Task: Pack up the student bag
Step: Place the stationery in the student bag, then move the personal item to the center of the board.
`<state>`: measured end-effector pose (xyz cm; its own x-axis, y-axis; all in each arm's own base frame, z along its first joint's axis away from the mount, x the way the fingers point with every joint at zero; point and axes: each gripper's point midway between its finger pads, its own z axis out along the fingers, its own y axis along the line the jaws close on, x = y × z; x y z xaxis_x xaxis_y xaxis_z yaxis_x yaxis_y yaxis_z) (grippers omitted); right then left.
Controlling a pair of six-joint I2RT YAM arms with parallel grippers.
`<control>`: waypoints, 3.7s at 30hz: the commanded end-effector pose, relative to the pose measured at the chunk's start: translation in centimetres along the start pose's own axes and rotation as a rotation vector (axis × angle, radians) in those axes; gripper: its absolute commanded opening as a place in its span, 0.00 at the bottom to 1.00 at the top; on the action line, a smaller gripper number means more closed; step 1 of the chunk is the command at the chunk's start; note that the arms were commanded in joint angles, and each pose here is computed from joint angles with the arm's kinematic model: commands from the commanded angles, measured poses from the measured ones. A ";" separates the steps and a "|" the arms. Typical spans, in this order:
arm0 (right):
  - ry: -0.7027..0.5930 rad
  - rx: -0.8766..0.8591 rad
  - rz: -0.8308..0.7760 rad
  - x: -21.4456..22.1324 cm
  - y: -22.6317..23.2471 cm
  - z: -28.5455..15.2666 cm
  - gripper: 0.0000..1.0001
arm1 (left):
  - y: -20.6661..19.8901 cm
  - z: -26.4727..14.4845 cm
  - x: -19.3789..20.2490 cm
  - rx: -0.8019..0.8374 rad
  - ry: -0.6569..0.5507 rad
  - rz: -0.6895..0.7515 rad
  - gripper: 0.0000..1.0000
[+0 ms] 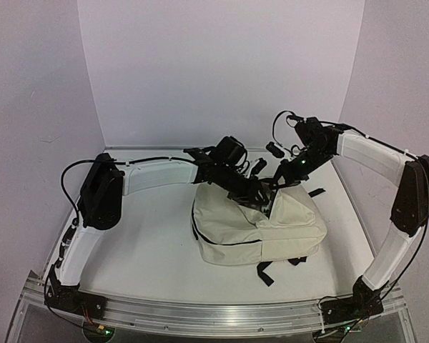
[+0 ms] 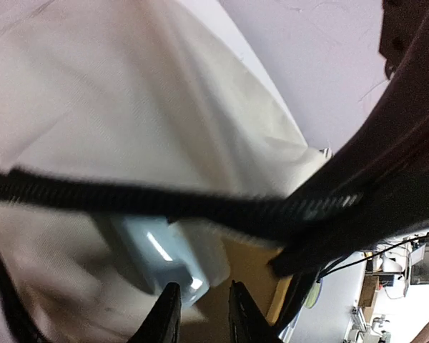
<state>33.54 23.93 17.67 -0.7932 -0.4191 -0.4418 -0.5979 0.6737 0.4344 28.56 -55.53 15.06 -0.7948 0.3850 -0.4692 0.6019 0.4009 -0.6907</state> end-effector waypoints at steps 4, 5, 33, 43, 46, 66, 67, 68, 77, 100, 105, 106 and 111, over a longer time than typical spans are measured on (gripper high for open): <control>-0.049 -0.066 -0.032 -1.0 2.0 -1.2 0.00 | -1.6 2.9 -2.2 0.146 -0.043 0.056 0.22; -0.050 -0.064 -0.033 -1.0 2.0 -1.3 0.00 | -1.3 3.2 -2.2 0.142 -0.045 0.051 0.22; -0.055 -0.071 -0.032 -0.2 2.6 -1.9 0.00 | 2.7 -0.9 0.6 -0.201 -0.076 0.068 0.24; -0.026 -0.089 0.015 1.1 2.5 -1.1 0.00 | -2.1 3.5 -2.0 -0.002 -0.140 0.149 0.21; -0.021 -0.090 0.018 1.2 2.4 -1.0 0.00 | -3.2 3.6 -2.3 0.056 -0.157 0.162 0.24; 0.092 0.011 0.028 5.5 -1.1 2.4 0.00 | 9.9 -20.9 -3.4 -0.493 -0.384 -0.187 0.94; 0.092 0.016 0.027 5.5 -1.3 2.5 0.00 | 12.0 -22.7 -3.5 -0.559 -0.391 -0.223 0.98; 0.091 0.021 0.025 5.4 -1.4 2.5 0.00 | 13.8 -24.1 -3.5 -0.618 -0.393 -0.252 0.99; 0.060 0.031 -0.024 3.9 -1.1 1.7 0.00 | 27.5 -32.3 -3.3 -0.972 -0.380 -0.427 1.00; 0.084 0.056 -0.029 4.4 -1.6 1.6 0.00 | 41.0 -35.2 -3.0 -0.832 -0.271 -0.325 1.00; 0.088 0.063 -0.027 4.4 -1.7 1.6 0.00 | 42.4 -34.1 -2.9 -0.801 -0.264 -0.321 1.00; 0.090 0.063 -0.028 4.5 -1.7 1.6 0.00 | 42.9 -33.9 -2.6 -0.806 -0.257 -0.330 1.00; 0.092 0.068 -0.032 4.4 -1.8 1.6 0.00 | 44.1 -32.2 -0.8 -0.829 -0.185 -0.341 0.99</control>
<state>30.46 22.93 13.69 -0.7839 -0.4812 -0.3923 -0.6181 0.6648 0.4196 58.00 -10.81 3.11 -0.8985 -0.0135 -0.4389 0.1017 0.9659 -0.2379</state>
